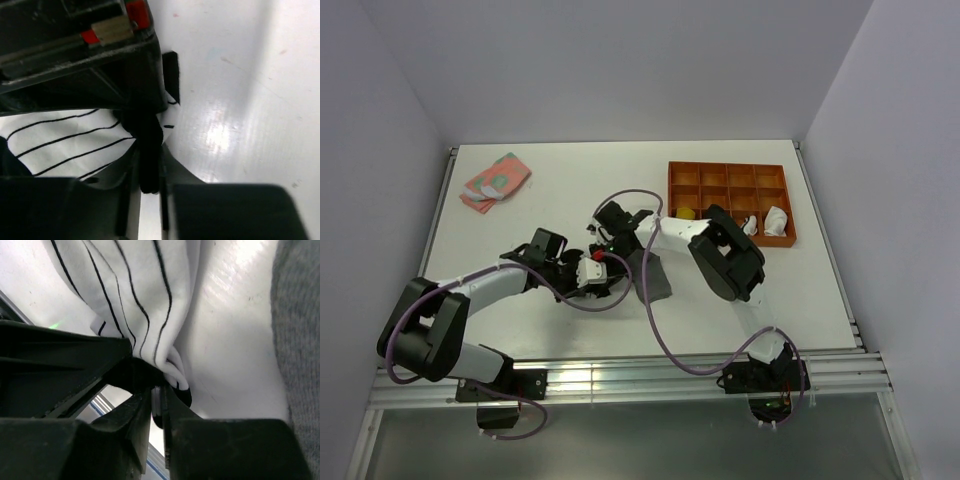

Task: Roll the socks
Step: Roll the sock at the center of the board.

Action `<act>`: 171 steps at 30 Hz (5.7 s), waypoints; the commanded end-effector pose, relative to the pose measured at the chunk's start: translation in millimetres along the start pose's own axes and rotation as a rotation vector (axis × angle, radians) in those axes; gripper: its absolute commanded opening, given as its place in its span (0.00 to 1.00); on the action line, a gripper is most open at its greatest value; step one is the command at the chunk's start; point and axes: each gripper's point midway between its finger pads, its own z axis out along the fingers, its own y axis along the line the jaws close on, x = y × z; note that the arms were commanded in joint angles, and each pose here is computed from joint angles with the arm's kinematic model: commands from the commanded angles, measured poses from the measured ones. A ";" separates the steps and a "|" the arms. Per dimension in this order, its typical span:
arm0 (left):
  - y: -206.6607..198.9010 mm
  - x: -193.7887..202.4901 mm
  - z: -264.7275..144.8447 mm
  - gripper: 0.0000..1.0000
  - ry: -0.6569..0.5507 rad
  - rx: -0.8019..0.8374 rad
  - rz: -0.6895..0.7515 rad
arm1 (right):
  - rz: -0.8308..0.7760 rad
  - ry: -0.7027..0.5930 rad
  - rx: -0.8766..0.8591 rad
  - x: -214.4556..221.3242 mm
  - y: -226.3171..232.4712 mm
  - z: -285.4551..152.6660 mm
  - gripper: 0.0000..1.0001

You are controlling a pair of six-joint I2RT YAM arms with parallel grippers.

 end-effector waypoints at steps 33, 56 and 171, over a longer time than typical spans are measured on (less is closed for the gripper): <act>-37.1 6.4 -42.2 0.00 -0.120 0.507 -0.386 | -0.700 -0.782 0.116 11.0 91.5 -55.4 0.52; -40.3 5.4 -43.8 0.00 -0.126 0.528 -0.380 | -0.916 -0.651 0.227 36.2 101.6 10.0 0.63; 137.2 -27.1 -60.2 0.46 -0.283 -0.065 -0.714 | -0.470 -0.023 0.039 53.3 20.3 39.9 0.01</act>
